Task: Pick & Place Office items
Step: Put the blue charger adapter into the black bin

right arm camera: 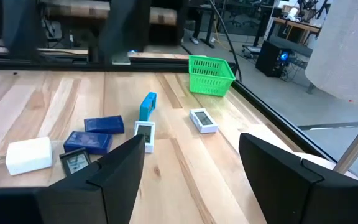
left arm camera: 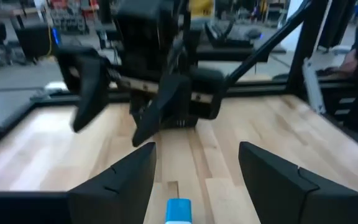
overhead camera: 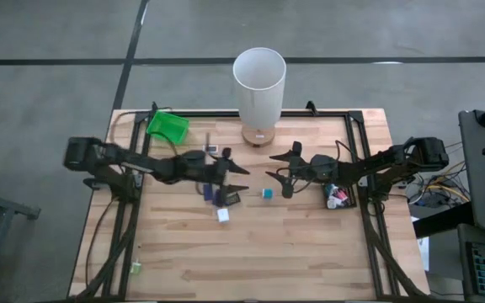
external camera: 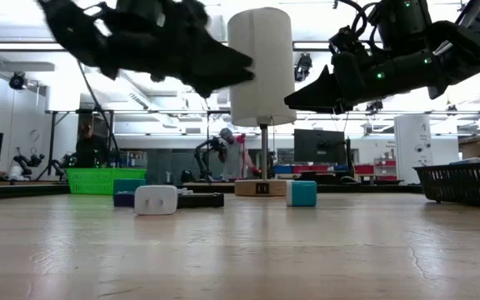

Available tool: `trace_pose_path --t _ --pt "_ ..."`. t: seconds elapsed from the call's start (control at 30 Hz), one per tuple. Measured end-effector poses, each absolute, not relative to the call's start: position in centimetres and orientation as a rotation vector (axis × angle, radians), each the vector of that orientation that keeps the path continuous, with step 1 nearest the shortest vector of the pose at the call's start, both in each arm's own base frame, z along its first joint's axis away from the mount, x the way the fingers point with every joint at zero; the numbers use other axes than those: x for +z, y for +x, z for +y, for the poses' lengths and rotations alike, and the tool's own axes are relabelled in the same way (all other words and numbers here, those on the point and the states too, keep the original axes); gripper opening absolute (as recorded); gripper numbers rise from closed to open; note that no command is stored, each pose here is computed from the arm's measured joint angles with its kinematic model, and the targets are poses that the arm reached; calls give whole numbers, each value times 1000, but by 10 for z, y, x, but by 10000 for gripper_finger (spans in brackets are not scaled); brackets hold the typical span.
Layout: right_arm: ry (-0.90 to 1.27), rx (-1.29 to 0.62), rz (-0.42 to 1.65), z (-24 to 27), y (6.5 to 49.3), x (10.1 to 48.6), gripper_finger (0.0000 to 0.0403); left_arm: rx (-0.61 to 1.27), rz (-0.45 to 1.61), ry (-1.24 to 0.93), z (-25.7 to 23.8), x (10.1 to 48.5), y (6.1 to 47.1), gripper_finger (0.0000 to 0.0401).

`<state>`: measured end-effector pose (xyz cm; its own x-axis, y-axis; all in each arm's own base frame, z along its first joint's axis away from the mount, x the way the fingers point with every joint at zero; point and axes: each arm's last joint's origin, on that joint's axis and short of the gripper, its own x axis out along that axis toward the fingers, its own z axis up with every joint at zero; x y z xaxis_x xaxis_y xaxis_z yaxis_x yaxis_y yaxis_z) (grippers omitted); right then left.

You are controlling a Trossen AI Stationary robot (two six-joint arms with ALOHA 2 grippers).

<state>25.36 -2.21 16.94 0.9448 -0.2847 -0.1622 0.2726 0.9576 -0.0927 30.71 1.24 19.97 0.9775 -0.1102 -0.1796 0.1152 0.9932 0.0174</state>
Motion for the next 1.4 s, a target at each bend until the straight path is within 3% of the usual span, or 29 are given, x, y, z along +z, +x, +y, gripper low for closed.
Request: trace_pose_path --t 0.47,1.07,1.4 --pt "-69 -285 175 -22 254 169 261 -112 16 84 7 224 226 237" --pt "-61 -286 170 -22 254 170 265 -106 -8 83 7 228 222 237" --pt "104 -297 146 -22 254 170 256 -104 -8 83 7 228 222 236"
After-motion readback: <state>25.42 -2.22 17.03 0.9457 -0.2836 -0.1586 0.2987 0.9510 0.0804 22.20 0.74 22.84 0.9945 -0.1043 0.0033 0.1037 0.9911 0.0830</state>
